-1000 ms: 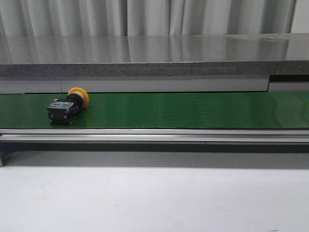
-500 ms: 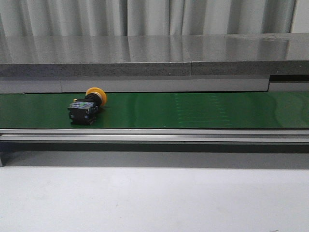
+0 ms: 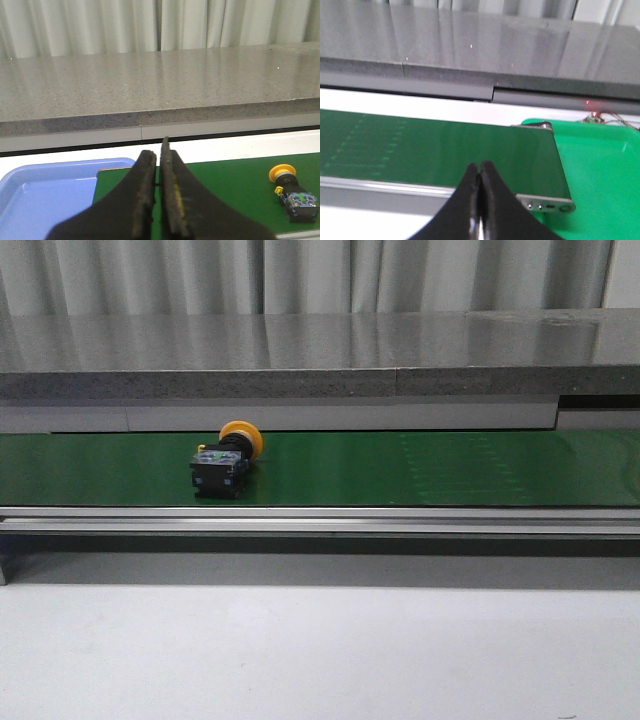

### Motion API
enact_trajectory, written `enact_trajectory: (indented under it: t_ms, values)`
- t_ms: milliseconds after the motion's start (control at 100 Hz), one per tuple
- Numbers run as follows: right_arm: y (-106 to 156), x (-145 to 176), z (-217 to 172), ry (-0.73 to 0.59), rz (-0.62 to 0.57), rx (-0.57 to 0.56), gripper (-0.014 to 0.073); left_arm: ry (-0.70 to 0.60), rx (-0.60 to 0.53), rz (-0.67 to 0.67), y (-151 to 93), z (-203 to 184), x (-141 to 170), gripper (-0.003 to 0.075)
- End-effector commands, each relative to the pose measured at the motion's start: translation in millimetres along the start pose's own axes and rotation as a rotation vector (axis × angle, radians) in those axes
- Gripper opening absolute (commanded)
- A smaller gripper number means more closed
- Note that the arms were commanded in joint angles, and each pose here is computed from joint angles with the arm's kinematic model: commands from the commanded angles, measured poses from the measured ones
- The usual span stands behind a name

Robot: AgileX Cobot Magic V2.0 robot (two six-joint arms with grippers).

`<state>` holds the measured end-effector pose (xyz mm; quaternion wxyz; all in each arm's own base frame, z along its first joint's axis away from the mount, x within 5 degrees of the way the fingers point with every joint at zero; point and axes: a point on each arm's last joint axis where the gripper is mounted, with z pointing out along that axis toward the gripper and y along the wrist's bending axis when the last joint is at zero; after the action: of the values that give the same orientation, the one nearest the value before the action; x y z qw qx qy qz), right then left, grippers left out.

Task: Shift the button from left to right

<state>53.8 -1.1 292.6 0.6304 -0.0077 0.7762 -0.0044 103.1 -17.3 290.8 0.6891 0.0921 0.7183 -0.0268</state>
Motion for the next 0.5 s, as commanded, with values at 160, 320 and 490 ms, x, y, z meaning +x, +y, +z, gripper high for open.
enact_trajectory:
  t_ms: [160,320,490]
  values:
    - [0,-51,38,0.226,-0.003,0.011,-0.0122,-0.103,-0.006,-0.011,1,-1,-16,0.0005]
    - [0,-67,68,0.302,-0.005,0.01,-0.0122,-0.103,-0.006,-0.011,1,-1,-16,0.0005]
    - [1,-67,93,0.371,-0.008,0.009,-0.012,-0.103,-0.006,-0.011,1,-1,-16,0.0005]
